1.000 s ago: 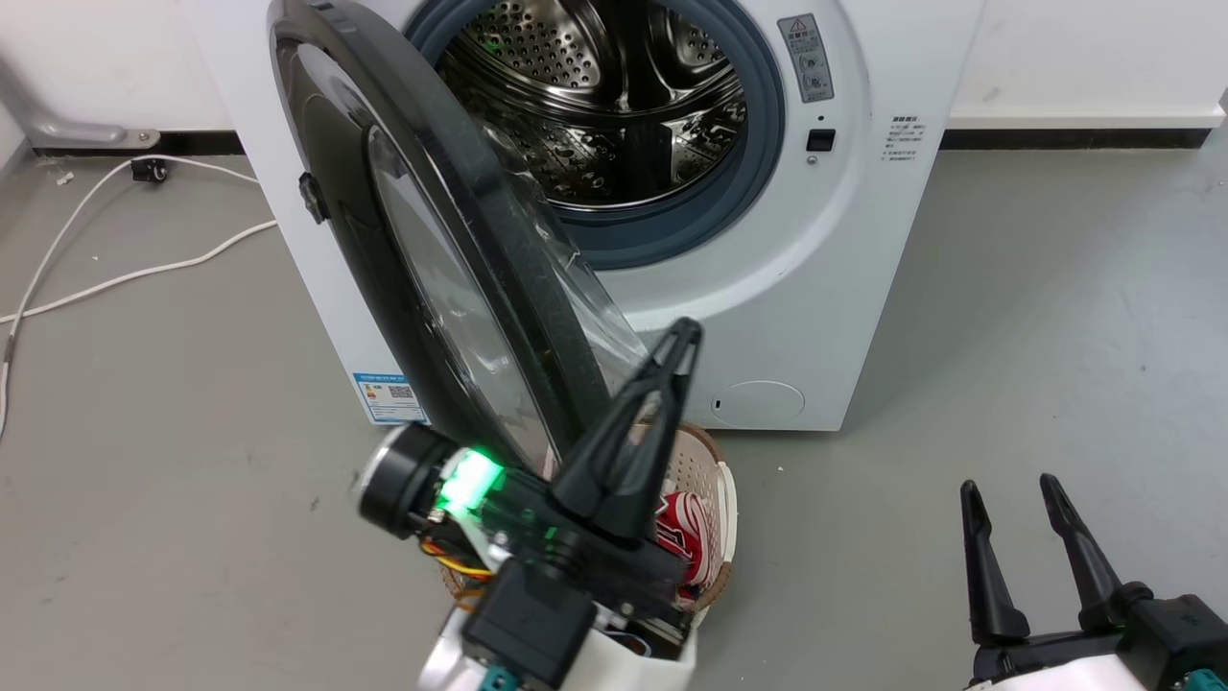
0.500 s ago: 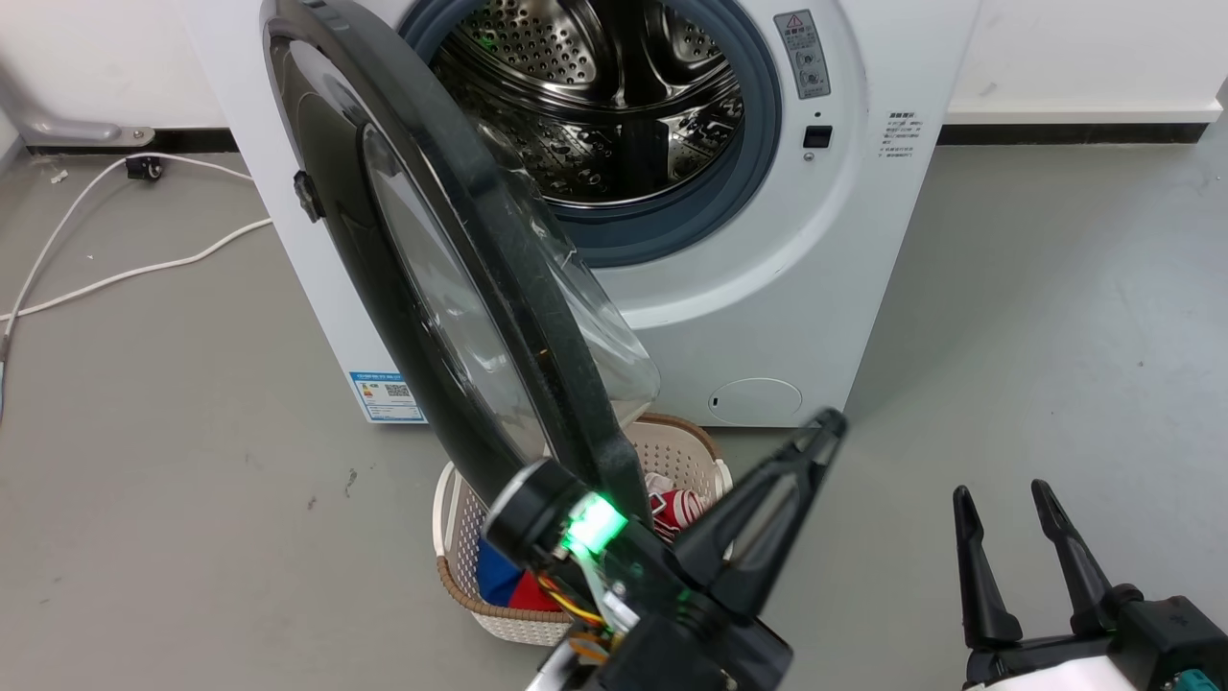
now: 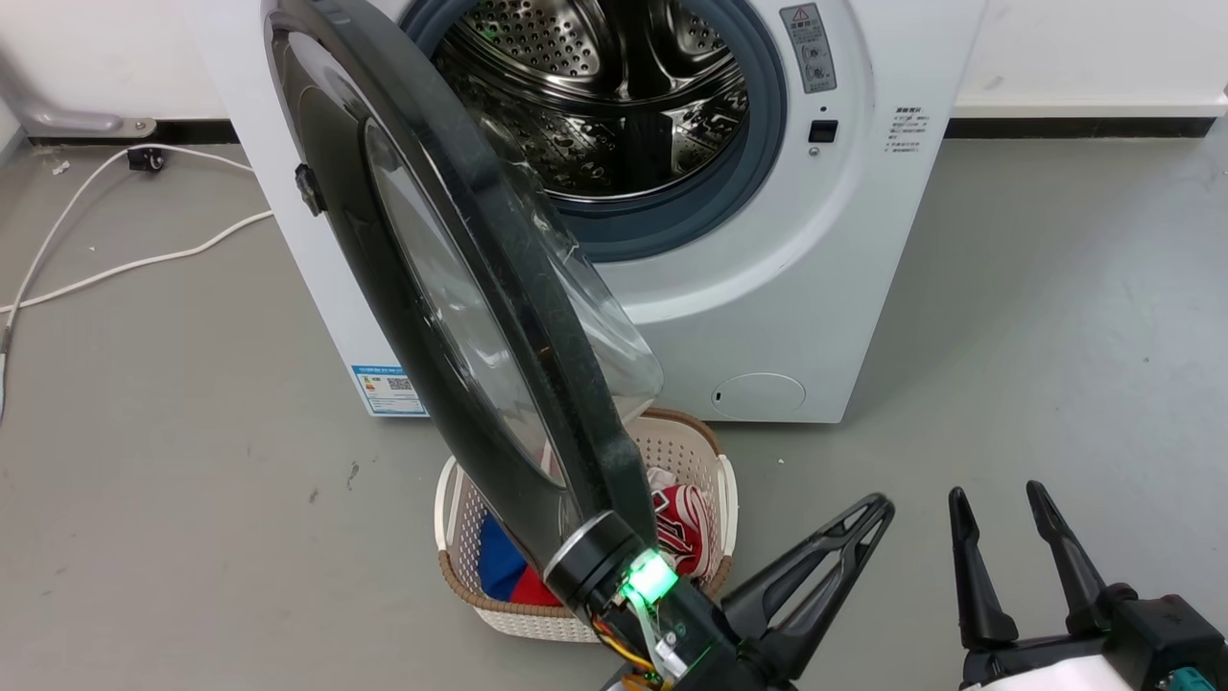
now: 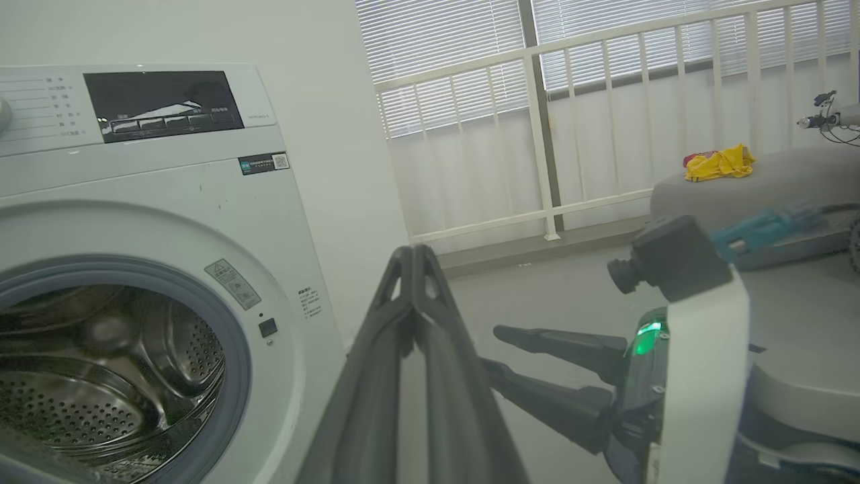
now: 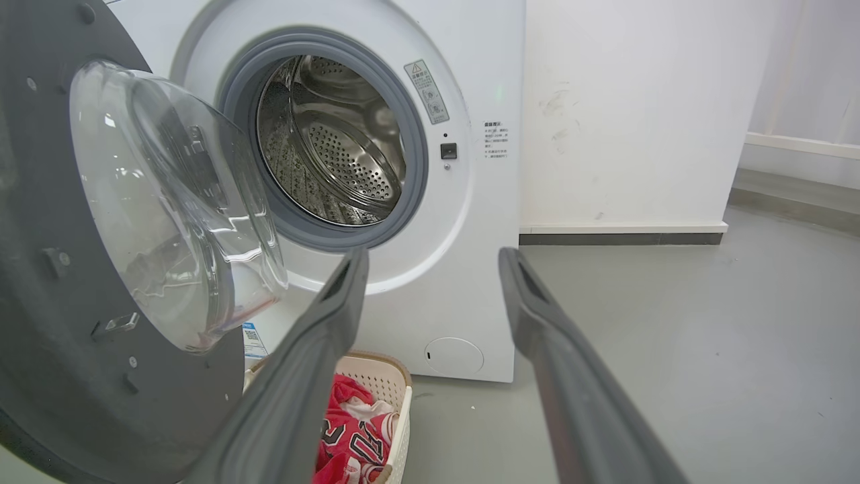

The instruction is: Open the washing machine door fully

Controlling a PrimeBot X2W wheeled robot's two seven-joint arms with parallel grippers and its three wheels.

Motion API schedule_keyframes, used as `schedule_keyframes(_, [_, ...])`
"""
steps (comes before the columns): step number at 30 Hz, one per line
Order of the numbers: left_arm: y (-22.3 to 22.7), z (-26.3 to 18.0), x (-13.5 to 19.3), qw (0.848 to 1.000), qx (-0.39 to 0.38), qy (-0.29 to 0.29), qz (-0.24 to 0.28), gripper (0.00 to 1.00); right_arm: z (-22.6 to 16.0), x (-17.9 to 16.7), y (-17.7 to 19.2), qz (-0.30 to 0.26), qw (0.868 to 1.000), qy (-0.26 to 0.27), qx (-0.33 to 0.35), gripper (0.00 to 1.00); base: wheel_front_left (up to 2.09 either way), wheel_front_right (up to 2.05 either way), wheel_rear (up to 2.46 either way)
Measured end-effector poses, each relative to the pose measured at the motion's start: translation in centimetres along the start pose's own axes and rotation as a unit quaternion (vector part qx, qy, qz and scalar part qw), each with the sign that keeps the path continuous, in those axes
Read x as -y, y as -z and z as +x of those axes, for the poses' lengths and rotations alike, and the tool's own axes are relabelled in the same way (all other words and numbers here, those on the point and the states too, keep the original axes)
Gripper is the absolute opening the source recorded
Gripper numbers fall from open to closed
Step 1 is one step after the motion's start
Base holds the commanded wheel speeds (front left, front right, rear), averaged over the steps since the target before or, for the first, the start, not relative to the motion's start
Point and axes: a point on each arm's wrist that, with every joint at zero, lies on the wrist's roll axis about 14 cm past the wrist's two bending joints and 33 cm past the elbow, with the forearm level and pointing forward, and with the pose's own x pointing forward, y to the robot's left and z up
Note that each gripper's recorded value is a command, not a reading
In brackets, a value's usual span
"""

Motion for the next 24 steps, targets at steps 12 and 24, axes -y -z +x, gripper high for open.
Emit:
schedule_keyframes(12, [5.7, -2.2, -0.6, 0.995, -0.093, -0.018, -0.019, 0.0, 0.2, 0.3, 0.6, 0.001, 1.0, 0.004, -0.009, 1.0, 0.0, 0.0, 0.0])
schedule_keyframes(24, [9.6, -4.0, -6.0, 0.983, -0.154, -0.097, -0.007, 0.0, 0.6, 0.6, 1.1, 0.001, 1.0, 0.008, -0.016, 1.0, 0.0, 0.0, 0.0])
